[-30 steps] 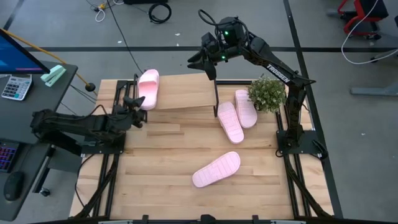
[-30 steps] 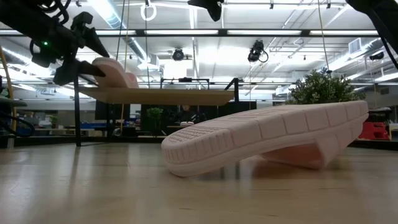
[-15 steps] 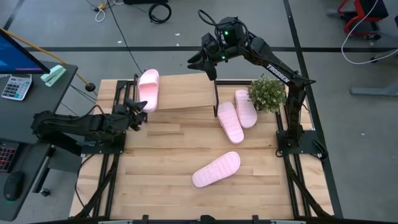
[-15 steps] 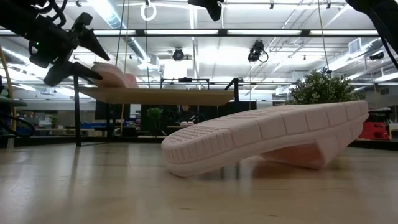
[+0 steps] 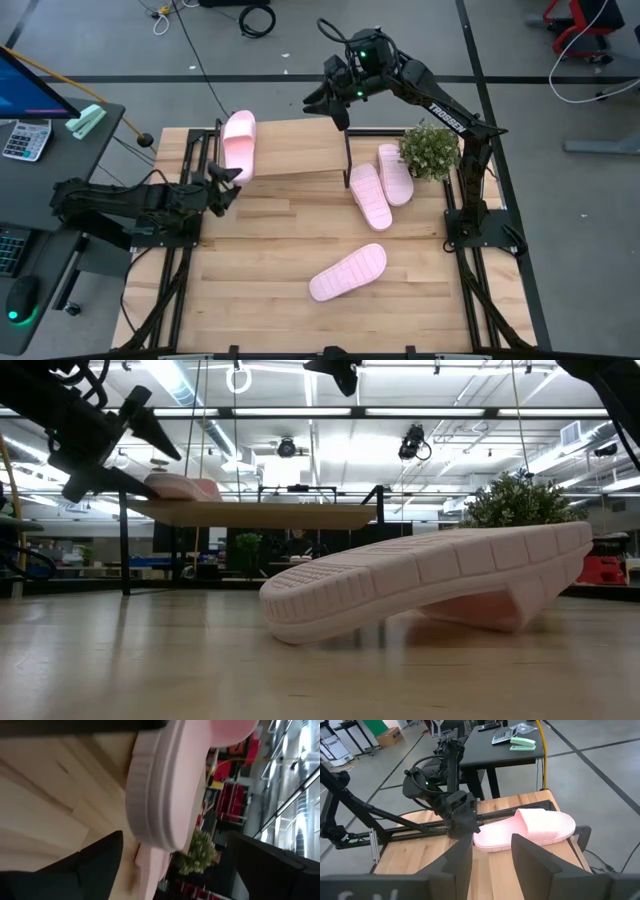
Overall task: Pick and place slides into the shelf
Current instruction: Put the pink slides on the shelf
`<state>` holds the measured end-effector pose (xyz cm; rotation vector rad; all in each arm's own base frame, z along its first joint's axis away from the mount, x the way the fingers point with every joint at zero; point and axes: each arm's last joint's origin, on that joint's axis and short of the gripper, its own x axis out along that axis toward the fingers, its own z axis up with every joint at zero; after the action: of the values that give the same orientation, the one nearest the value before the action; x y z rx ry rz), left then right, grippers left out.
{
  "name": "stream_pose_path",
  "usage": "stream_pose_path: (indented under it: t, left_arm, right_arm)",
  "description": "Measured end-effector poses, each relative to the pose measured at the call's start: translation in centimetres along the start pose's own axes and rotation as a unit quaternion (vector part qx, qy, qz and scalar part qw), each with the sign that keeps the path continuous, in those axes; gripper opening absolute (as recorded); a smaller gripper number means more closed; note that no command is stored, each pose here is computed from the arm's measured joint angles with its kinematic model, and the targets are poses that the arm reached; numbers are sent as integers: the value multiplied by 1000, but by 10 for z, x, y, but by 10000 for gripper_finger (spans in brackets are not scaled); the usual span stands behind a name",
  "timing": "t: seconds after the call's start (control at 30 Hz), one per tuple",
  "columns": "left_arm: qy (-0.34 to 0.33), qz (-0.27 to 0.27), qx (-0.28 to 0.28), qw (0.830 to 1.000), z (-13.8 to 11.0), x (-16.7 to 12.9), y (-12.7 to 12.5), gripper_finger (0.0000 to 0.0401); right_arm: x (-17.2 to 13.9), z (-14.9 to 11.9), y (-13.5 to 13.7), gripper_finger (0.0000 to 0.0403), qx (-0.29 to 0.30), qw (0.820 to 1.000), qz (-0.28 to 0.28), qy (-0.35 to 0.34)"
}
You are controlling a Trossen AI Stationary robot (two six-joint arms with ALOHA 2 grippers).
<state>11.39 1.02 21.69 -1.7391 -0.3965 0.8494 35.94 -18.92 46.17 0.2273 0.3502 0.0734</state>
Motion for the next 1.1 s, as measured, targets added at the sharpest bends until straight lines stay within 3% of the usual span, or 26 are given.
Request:
stream_pose_path:
  t: [0.23,0.77,1.1]
  left_arm:
    - [12,-13,-31,999,-2,0,-4,388]
    - [34,-52,-62,996,-6,0,-14,389]
    - [-16,-69,-54,996,-3,0,-14,389]
  right_arm:
    - [0,-1,0,142,2,1000,2,4]
    - [1,-1,1,142,-2,1000,5,5]
    - [3,-1,5,142,-4,1000,9,6]
